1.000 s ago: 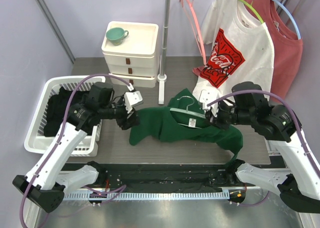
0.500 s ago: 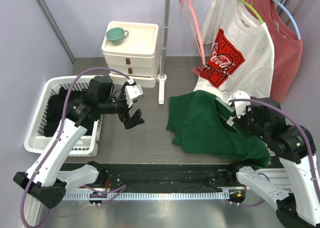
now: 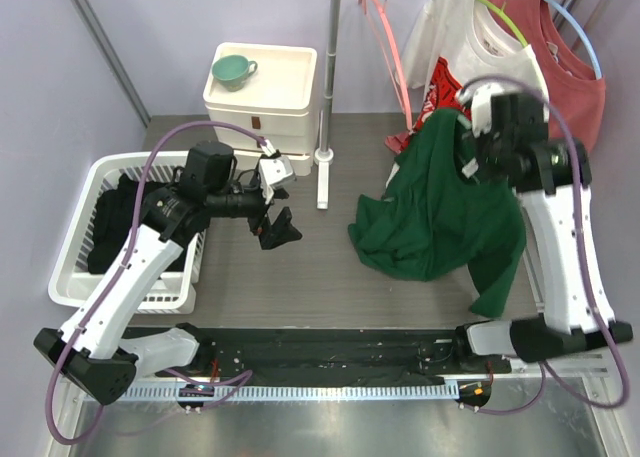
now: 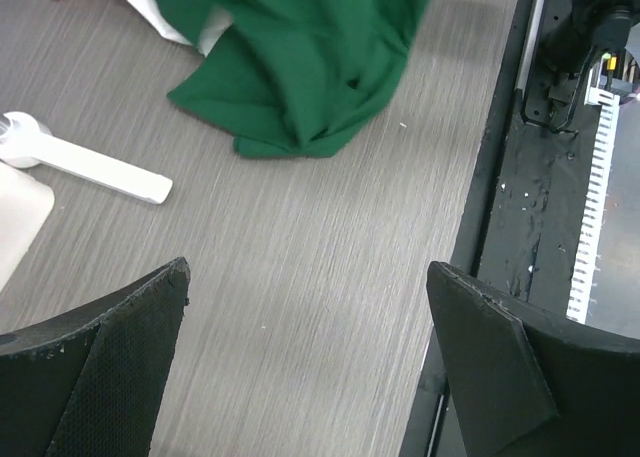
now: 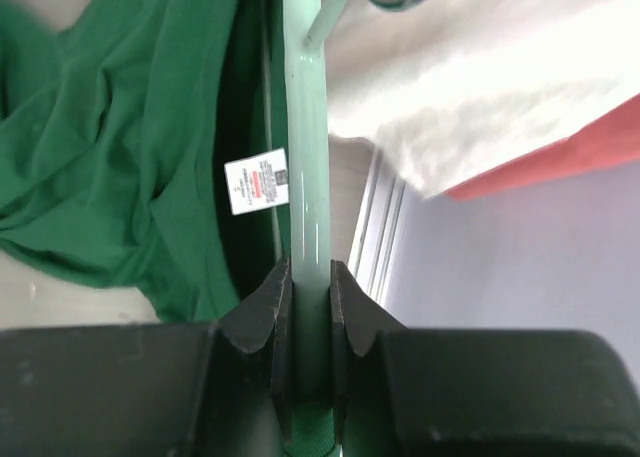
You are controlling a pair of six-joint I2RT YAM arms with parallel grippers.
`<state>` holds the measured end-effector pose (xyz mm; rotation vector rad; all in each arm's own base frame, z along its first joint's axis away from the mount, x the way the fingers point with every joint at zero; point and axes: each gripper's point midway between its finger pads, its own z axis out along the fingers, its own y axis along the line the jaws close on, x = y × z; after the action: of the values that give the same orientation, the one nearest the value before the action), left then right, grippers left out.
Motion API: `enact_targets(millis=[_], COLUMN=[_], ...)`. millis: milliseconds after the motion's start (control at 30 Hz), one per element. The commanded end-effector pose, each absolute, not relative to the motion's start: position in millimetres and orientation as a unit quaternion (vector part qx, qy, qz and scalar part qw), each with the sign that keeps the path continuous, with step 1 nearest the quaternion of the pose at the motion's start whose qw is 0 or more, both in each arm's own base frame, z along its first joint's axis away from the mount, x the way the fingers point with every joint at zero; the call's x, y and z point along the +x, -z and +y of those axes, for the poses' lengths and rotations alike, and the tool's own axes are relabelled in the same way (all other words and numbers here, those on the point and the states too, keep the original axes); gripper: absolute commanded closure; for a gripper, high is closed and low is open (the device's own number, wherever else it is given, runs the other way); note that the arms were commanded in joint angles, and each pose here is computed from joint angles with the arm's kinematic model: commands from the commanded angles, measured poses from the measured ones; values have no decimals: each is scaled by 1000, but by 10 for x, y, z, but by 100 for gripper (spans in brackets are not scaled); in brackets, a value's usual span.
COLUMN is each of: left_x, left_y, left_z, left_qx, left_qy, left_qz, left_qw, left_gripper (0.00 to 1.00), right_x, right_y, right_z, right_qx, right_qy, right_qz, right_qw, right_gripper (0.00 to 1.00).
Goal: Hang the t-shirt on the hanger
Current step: Place the hanger at the clothesline.
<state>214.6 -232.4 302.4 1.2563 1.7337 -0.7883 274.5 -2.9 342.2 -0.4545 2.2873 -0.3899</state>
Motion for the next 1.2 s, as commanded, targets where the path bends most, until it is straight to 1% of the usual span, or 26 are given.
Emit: enact_targets(millis=[0,67,133,200,233,300,367,600,767,933,1033,1167], left_x=[2131,2119,2101,2093,2088,2099,2101,2106,2089,2076,2051,2037], left_y=[-3245,-3210,-3135,-3131,-3090,-3084,-3078,-3036,-3009,-2984,-2985,-2975], left_z=[-2381,-2348,-2339,-2334,-2338,-2337,-2339,-2326,-2327,-2299,-2286,-2262], left_qx=[507,508,508,506,502,498,495,493,489,486,487,490], left_qy=[320,313,313,313,316,316,318,314,318,314,314,309], left_qz=[662,663,665,663,668,670,673,677,679,682,683,684], left_qw=[450,452,449,454,450,451,449,447,446,446,445,444], left_gripper=[0,0,0,0,0,0,0,0,0,0,0,0], right_x=[3432,3646,3755,3882,3963,4077,4156,4510,4788,4998,5135,5309], right_y=[-4175,-4423,-4598,-4765,-4899,-5017,-5259,-5515,-5501,-5482,-5345,-4997], right_z=[-189,-156,-8,32,122,165,169,60,-60,-31,3,45], right_qx=[-138,-156,-195,-209,-219,-218,-204,-162,-142,-135,-138,-154], right_qy=[143,143,118,122,108,104,107,139,173,168,159,150], right_qz=[851,832,810,787,766,748,721,686,678,671,678,706], right_qw=[487,513,540,567,595,618,654,695,700,710,704,675], right_gripper=[99,99,99,99,99,99,99,99,99,99,99,99])
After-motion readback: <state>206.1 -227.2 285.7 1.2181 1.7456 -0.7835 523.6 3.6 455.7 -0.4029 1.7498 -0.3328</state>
